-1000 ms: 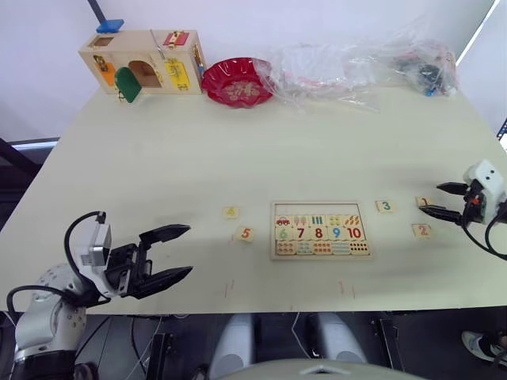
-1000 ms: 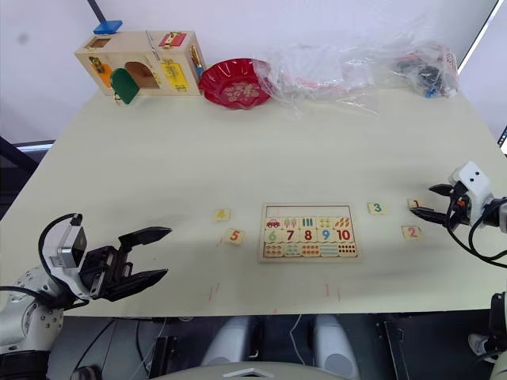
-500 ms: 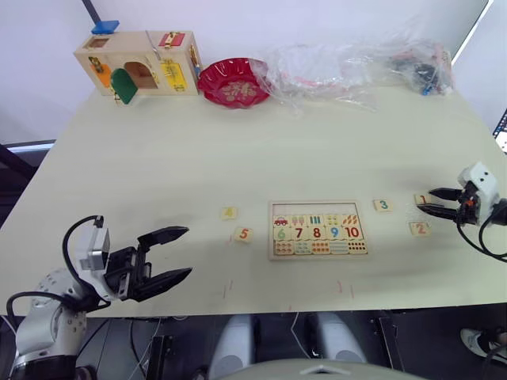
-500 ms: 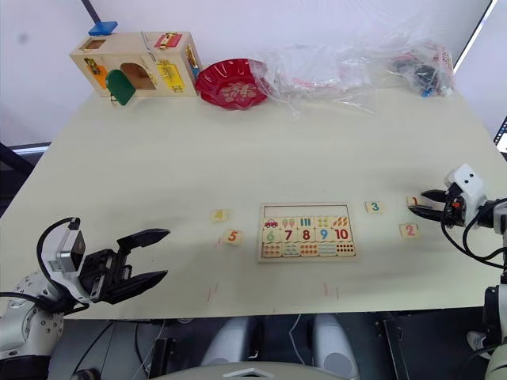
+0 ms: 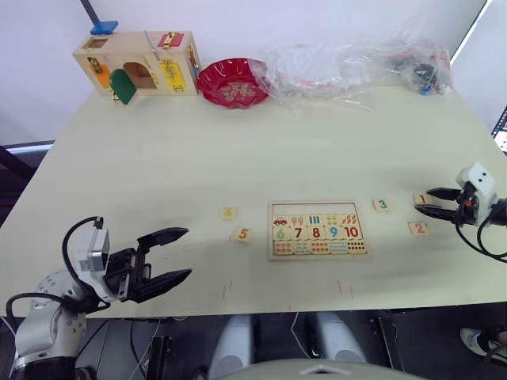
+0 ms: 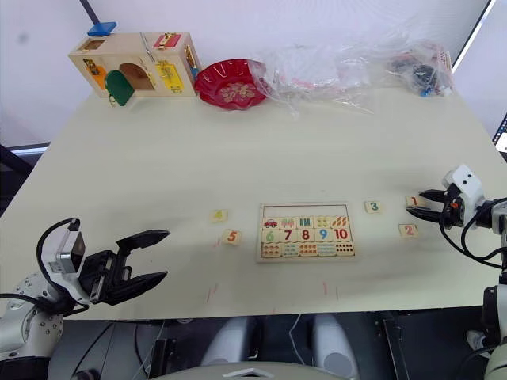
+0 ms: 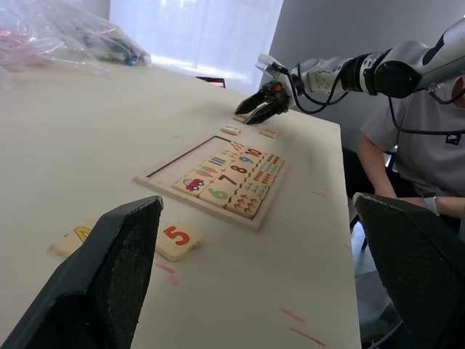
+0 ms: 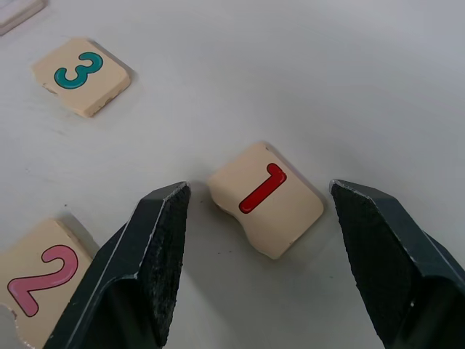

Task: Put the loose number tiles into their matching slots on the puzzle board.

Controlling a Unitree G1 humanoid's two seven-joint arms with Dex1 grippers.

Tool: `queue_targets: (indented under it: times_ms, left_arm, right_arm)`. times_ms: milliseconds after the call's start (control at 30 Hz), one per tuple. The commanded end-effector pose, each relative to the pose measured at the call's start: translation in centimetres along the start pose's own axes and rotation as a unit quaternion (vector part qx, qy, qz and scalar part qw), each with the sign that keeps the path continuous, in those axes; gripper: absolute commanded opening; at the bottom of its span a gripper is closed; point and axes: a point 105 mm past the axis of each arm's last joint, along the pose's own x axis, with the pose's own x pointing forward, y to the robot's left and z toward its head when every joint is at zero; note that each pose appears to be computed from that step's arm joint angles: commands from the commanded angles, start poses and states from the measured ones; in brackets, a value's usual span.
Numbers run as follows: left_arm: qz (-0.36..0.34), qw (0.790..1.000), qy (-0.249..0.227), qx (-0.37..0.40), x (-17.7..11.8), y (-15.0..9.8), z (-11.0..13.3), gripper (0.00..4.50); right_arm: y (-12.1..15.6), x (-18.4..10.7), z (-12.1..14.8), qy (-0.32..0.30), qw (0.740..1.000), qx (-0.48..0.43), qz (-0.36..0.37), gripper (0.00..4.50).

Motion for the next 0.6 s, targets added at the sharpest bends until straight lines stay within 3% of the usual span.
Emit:
queue_targets:
  times_ms: [33,367,433,600]
  left_arm:
    - [-0.004,1.000,0.000,0.019,-0.07,-0.21,0.67,4.50]
    - [-0.004,1.000,-0.001,0.018,0.15,-0.27,0.63,4.50]
    - [-0.003,1.000,-0.002,0.018,0.19,-0.27,0.65,4.50]
    - [-0.002,1.000,-0.002,0.018,0.36,-0.35,0.69,4.50]
  right_arm:
    - [0.50,0.07,-0.04,0.005,1.000,-0.001,0.020,3.23]
    - [0.60,0.09,-0.03,0.011,1.000,-0.004,0.026,3.23]
    - [0.59,0.07,-0.04,0.012,1.000,-0.004,0.025,2.70]
    - [0.64,-0.06,-0.30,0.021,0.999,-0.014,0.026,2.70]
